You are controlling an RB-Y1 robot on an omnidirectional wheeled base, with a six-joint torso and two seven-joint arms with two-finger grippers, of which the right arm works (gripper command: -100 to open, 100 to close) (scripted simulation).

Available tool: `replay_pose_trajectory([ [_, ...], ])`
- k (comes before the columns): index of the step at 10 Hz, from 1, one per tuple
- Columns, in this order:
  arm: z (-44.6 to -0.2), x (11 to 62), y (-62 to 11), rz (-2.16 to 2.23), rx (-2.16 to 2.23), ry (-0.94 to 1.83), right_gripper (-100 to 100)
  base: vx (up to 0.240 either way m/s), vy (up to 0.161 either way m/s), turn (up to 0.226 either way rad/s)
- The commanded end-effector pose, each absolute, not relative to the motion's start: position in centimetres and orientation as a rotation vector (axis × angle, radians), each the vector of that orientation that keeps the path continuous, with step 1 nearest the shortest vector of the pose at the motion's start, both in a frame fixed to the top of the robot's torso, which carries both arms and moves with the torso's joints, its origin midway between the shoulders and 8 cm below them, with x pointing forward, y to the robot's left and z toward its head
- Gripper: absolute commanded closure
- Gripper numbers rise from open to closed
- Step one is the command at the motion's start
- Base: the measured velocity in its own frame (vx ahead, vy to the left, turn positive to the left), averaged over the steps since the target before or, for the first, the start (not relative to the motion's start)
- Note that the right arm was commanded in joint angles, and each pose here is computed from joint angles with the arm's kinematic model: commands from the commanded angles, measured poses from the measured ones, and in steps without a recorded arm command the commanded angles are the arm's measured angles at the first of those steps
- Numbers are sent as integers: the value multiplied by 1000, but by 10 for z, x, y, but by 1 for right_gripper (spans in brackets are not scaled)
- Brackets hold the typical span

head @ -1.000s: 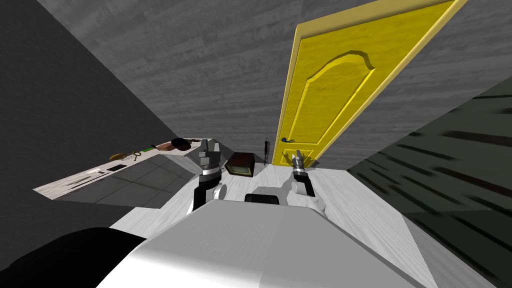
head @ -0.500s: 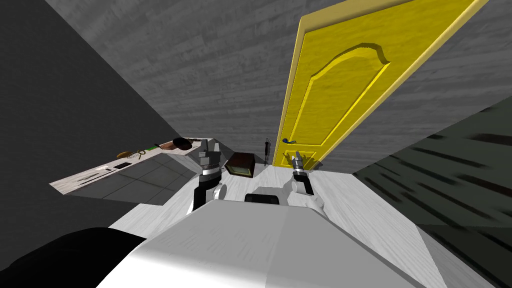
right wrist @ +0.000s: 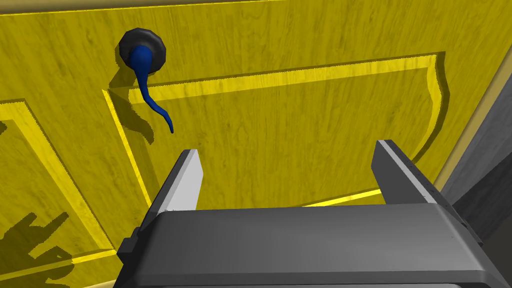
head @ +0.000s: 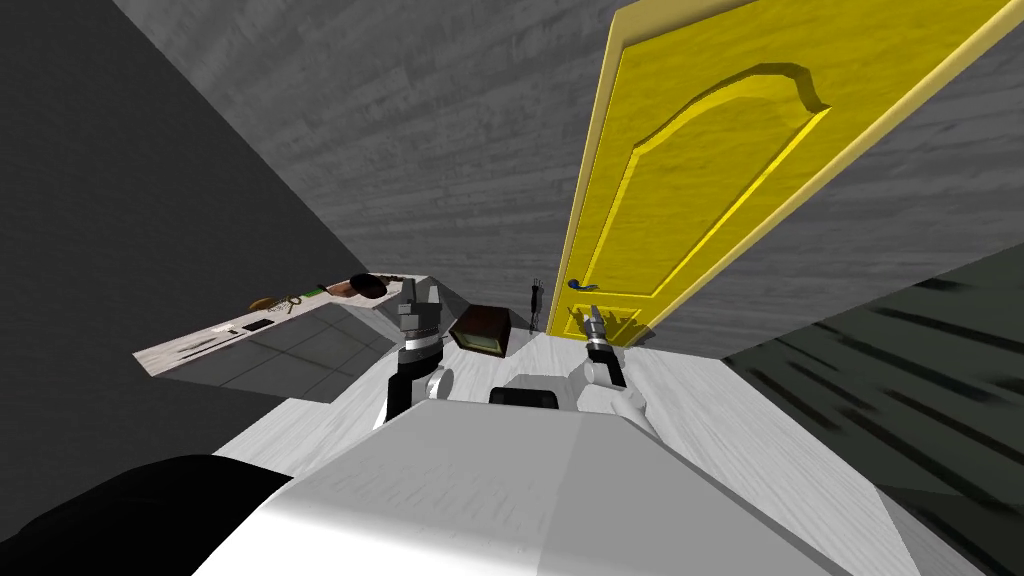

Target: Pull the door open

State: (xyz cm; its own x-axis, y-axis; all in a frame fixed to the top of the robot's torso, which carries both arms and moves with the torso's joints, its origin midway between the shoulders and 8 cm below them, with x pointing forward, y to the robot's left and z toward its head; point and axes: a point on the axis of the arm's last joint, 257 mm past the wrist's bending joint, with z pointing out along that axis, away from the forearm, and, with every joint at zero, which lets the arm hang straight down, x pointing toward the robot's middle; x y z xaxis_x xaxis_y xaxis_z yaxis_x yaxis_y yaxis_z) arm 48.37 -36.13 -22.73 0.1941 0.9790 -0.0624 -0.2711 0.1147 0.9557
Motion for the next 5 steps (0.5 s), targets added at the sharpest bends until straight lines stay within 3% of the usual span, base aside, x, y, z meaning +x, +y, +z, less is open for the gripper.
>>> replay_pose_trajectory([
  [1, -240, 485, -368, 1116, 1041, 923, -100, 58, -54, 109],
  [5, -268, 491, -387, 1072, 1095, 950, -100, 79, -78, 103],
])
